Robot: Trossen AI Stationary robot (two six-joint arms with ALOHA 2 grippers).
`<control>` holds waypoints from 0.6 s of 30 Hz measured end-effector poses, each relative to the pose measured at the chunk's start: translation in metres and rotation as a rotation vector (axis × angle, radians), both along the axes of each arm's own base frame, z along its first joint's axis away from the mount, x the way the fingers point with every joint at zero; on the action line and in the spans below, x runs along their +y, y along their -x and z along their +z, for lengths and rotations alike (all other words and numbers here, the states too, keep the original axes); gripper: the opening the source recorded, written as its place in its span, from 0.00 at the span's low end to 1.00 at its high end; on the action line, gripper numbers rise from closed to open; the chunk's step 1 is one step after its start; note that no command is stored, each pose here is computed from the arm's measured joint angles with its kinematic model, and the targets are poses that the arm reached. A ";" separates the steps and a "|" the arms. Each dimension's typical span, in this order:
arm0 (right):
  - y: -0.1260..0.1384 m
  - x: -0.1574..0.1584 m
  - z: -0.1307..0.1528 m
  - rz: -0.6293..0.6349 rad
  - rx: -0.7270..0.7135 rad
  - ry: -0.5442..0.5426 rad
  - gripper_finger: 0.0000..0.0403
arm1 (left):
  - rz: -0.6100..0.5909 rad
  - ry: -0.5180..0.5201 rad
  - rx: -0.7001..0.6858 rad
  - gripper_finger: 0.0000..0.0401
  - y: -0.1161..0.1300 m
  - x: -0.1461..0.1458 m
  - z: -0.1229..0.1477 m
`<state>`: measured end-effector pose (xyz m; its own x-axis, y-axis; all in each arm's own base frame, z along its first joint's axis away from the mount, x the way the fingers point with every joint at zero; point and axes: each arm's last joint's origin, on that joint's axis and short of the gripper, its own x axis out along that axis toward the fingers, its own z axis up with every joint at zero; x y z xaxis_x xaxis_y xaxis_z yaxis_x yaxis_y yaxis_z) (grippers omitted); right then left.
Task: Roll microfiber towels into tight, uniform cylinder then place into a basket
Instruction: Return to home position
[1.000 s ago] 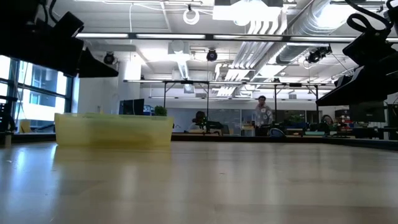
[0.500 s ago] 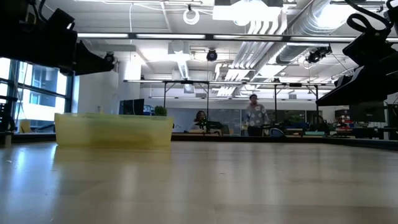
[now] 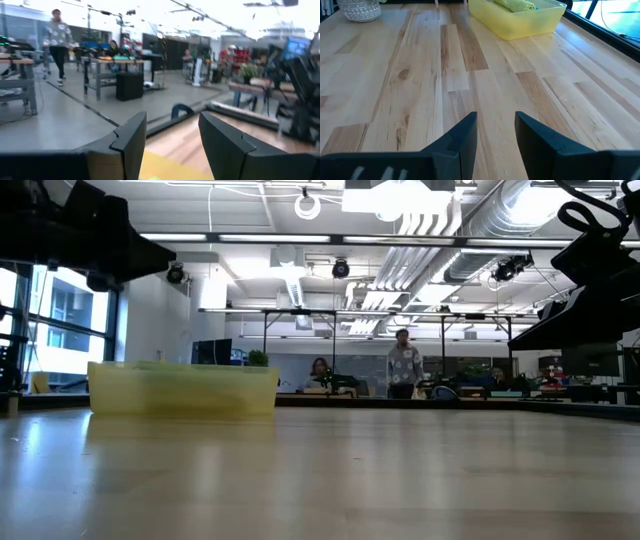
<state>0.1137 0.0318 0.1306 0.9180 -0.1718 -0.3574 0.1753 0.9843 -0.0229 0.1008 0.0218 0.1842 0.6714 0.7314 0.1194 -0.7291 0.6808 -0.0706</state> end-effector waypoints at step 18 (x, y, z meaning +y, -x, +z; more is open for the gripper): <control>0.003 -0.002 0.011 -0.001 -0.106 -0.044 0.30 | 0.181 -0.014 -0.146 0.43 0.018 0.015 0.011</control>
<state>0.1102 0.0303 0.1415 0.9508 -0.1588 -0.2660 0.1753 0.9837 0.0393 0.0828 0.0371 0.1953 0.5040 0.8362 0.2164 -0.8222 0.5412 -0.1762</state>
